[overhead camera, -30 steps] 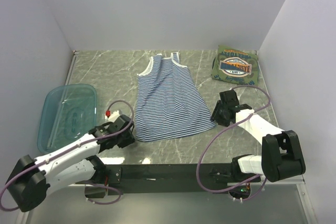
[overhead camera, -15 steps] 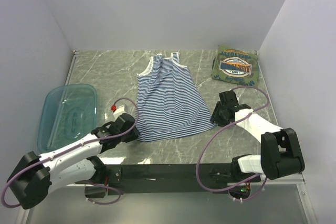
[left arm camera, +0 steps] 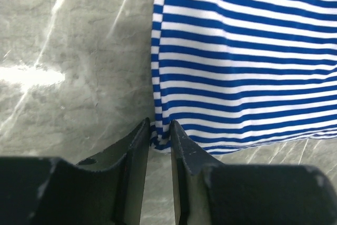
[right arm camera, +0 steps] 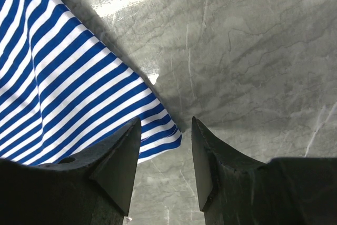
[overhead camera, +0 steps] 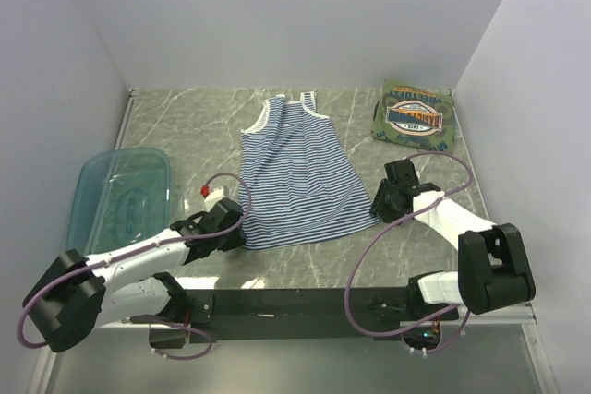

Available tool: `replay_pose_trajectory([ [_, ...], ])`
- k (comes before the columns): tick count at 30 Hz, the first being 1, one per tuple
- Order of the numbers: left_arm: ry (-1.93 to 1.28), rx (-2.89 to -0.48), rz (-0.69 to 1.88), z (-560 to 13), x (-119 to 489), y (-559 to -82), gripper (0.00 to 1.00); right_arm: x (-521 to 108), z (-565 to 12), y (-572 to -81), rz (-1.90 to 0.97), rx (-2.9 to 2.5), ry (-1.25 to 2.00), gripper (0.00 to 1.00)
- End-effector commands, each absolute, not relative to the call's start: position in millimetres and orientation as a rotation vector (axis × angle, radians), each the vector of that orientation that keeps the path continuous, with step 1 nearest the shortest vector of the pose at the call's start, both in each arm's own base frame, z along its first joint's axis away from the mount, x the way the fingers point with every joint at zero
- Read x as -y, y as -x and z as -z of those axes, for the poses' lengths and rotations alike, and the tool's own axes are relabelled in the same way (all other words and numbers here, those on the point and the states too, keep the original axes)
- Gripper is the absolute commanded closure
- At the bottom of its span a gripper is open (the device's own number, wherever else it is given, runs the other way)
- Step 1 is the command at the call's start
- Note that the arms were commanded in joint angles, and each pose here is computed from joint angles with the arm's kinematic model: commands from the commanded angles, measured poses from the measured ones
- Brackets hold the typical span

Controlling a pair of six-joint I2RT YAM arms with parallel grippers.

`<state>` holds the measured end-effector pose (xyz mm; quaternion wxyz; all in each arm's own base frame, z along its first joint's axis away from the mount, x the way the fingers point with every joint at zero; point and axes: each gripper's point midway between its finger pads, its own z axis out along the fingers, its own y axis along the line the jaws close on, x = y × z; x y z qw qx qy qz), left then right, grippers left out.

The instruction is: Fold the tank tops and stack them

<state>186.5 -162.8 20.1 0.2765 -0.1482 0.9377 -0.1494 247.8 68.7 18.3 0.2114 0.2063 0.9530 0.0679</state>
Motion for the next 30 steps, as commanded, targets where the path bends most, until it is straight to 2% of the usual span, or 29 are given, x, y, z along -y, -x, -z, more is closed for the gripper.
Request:
replay_pose_trajectory([
  [1, 0.402, -2.515, 0.409, -22, 169, -191, 0.71, -65, -17, -249, -0.171, -2.640, -0.609, 0.50],
  [4, 0.414, -2.512, 0.399, -20, 167, -192, 0.73, -67, -11, -247, -0.182, -2.654, -0.610, 0.50],
  [7, 0.432, -2.517, 0.378, -18, 166, -193, 0.80, -70, -2, -241, -0.206, -2.672, -0.616, 0.55],
  [8, 0.433, -2.519, 0.378, -17, 166, -193, 0.82, -71, -1, -241, -0.207, -2.669, -0.614, 0.58],
  [9, 0.433, -2.518, 0.377, -18, 166, -193, 0.88, -74, -1, -240, -0.239, -2.671, -0.611, 0.72],
  [10, 0.431, -2.513, 0.388, -21, 168, -194, 0.93, -76, 0, -240, -0.249, -2.672, -0.612, 0.82],
  [11, 0.426, -2.514, 0.394, -22, 169, -194, 1.00, -79, -3, -240, -0.275, -2.667, -0.608, 0.97],
  [15, 0.399, -2.479, 0.433, -52, 174, -201, 0.99, -86, -38, -252, -0.361, -2.582, -0.576, 1.00],
  [16, 0.377, -2.445, 0.474, -76, 179, -205, 1.00, -88, -52, -257, -0.381, -2.551, -0.556, 1.00],
  [18, 0.372, -2.400, 0.513, -106, 180, -208, 1.00, -88, -91, -258, -0.410, -2.480, -0.528, 1.00],
  [19, 0.370, -2.314, 0.591, -147, 185, -215, 1.00, -89, -128, -271, -0.431, -2.397, -0.494, 1.00],
  [21, 0.374, -2.257, 0.603, -182, 177, -214, 0.99, -84, -181, -266, -0.450, -2.287, -0.471, 1.00],
  [22, 0.367, -2.160, 0.673, -229, 177, -217, 1.00, -83, -238, -269, -0.492, -2.145, -0.438, 1.00],
  [23, 0.370, -2.133, 0.679, -247, 171, -214, 1.00, -82, -259, -262, -0.502, -2.112, -0.427, 1.00],
  [24, 0.361, -2.041, 0.731, -292, 169, -215, 1.00, -82, -311, -258, -0.541, -1.997, -0.397, 1.00],
  [26, 0.356, -1.952, 0.783, -336, 162, -211, 0.99, -80, -360, -241, -0.580, -1.896, -0.361, 1.00],
  [27, 0.354, -1.922, 0.796, -353, 158, -208, 0.99, -78, -403, -230, -0.611, -1.796, -0.335, 1.00],
  [30, 0.355, -1.726, 0.888, -443, 139, -195, 0.99, -80, -469, -201, -0.682, -1.644, -0.271, 1.00],
])
